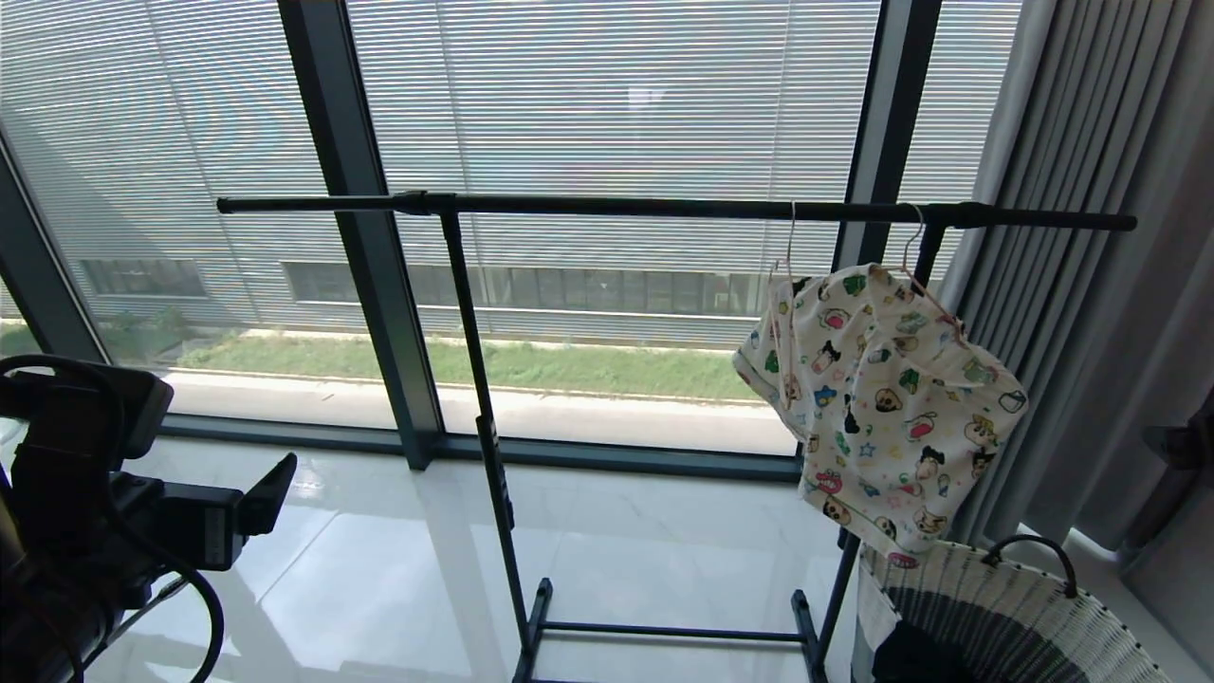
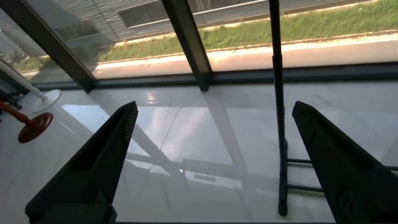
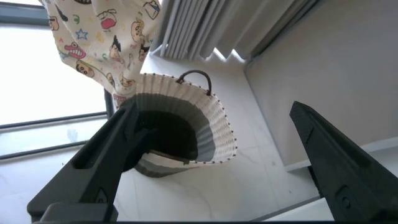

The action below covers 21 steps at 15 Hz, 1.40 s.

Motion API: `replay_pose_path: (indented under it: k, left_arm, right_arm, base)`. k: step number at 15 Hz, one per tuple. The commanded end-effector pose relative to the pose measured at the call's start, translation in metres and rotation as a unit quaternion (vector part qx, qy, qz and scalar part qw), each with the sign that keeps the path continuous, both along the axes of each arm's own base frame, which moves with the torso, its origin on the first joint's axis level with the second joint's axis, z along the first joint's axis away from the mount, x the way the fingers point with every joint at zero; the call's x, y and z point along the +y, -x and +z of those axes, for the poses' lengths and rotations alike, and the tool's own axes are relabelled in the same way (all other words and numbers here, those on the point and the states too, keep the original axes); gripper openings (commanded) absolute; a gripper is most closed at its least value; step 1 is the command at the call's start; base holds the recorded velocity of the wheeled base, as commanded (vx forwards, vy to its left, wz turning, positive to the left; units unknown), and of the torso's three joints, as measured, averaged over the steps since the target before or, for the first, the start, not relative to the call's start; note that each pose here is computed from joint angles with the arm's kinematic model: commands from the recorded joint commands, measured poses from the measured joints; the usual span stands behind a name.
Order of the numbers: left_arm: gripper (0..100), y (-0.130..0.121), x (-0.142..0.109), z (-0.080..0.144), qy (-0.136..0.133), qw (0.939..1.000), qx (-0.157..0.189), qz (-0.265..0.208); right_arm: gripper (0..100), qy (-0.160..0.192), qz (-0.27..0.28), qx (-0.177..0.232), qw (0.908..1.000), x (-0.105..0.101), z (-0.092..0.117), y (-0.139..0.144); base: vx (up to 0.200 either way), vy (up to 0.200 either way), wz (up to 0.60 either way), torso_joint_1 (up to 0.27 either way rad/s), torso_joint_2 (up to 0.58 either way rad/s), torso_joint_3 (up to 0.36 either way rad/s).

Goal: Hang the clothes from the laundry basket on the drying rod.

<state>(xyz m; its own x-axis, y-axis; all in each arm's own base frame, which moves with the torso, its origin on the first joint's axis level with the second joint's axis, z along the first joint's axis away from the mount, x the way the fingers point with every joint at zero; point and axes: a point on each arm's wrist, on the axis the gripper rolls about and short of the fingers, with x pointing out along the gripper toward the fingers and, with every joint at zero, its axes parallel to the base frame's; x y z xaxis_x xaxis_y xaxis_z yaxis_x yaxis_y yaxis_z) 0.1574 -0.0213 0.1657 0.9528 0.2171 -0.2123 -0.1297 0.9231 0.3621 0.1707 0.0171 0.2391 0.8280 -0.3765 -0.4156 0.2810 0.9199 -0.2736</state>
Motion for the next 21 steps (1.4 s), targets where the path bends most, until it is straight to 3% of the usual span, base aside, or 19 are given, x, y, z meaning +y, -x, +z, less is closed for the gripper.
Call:
replay_pose_path:
  k: [1, 4, 7, 10, 21]
  left_arm:
    - [100, 0.0, 0.0, 0.0, 0.0, 1.0, 0.0, 0.002]
    - [100, 0.001, 0.005, -0.004, 0.0, 0.9999, 0.007, 0.014]
    - [100, 0.005, 0.01, -0.003, 0.026, 0.999, -0.005, 0.036]
    - [100, 0.011, 0.011, -0.007, 0.03, 0.9989, -0.004, 0.036]
    - [100, 0.009, 0.016, -0.003, 0.028, 0.9981, -0.009, 0.054]
  right_arm:
    - [100, 0.0, 0.001, 0.0, 1.0, 0.0, -0.001, 0.002]
    - [100, -0.001, 0.001, -0.002, 1.0, -0.001, -0.003, 0.009]
    - [100, -0.012, 0.022, -0.006, 0.9997, -0.002, -0.006, 0.017]
    - [100, -0.009, 0.028, 0.002, 0.9996, -0.002, -0.011, 0.021]
    - [100, 0.003, 0.034, 0.005, 0.9994, -0.003, -0.013, 0.027]
  base:
    - [0.0, 0.0, 0.0, 0.0, 0.0, 0.0]
    - [0.0, 0.0, 0.0, 0.0, 0.0, 0.0]
    - [0.0, 0.0, 0.0, 0.0, 0.0, 0.0]
    - [0.0, 0.0, 0.0, -0.027, 0.07, 0.038]
    - [0.0, 0.0, 0.0, -0.202, 0.47, 0.27]
